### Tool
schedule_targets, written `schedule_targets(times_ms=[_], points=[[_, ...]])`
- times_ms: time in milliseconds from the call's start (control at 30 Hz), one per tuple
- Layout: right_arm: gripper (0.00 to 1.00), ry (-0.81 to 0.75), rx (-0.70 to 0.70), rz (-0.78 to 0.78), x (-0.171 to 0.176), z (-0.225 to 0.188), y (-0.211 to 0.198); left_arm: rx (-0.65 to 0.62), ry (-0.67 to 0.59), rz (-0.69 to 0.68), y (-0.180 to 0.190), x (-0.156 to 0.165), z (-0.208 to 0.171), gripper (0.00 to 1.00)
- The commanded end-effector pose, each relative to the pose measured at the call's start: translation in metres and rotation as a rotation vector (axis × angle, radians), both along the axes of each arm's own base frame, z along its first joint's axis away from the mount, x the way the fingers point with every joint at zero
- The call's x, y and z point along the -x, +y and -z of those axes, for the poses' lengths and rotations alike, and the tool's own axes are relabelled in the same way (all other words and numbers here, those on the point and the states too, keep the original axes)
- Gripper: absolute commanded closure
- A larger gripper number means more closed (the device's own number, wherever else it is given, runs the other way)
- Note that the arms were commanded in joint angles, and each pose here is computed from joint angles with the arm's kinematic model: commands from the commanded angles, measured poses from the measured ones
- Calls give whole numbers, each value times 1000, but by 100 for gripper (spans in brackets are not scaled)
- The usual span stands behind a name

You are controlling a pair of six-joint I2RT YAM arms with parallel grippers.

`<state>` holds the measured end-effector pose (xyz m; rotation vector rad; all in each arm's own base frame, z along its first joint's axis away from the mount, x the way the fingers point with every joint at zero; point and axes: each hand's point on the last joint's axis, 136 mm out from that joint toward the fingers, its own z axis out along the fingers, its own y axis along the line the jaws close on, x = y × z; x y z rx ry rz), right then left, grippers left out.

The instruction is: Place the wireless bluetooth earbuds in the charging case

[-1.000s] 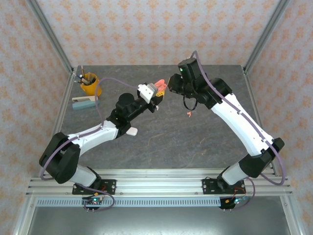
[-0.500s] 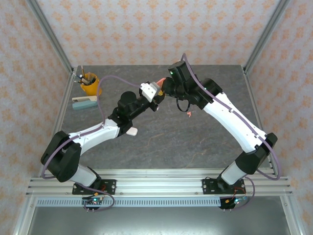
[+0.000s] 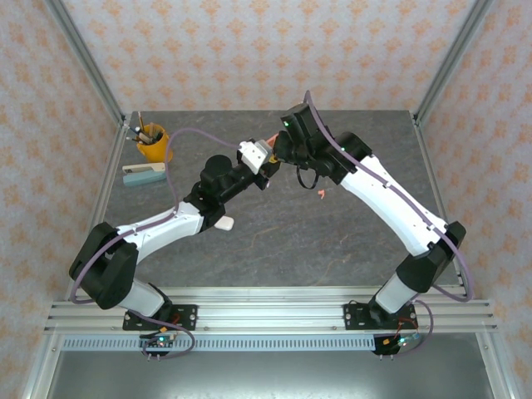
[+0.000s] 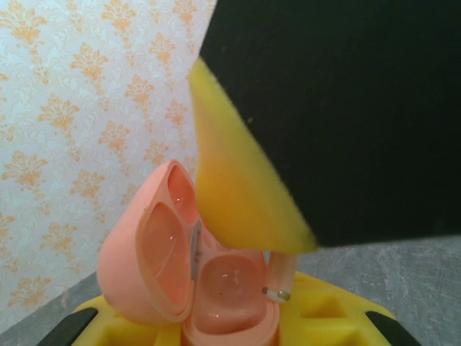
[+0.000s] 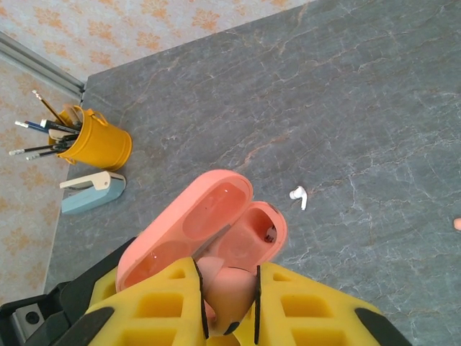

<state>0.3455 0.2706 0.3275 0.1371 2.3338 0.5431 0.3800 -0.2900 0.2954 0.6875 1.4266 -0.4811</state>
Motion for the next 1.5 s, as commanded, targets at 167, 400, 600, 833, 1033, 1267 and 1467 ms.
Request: schedule_targets(times_ms=[167,400,600,833,1033,1267,1467], points=[[81,-31,35,22,-5,-8,3,6,-32,44,-9,4,-14,100],[81,-36,93,7,-4,-3,5,11,-36,41,-9,5,-16,100],[81,-41,180,-9,-1,8,10,17,-38,44,-9,5,-19,100],[82,-22,202,-9,-2,20,16,30,-40,45,-8,6,-23,100],[83,-22,181,28,-2,17,12,29,-33,25,-6,4,-20,100],[83,-72,143,151,9,-4,-22,20,-12,-24,3,-1,-8,100],[82,-53,125,227,35,2,-66,21,10,-64,18,-2,1,100]])
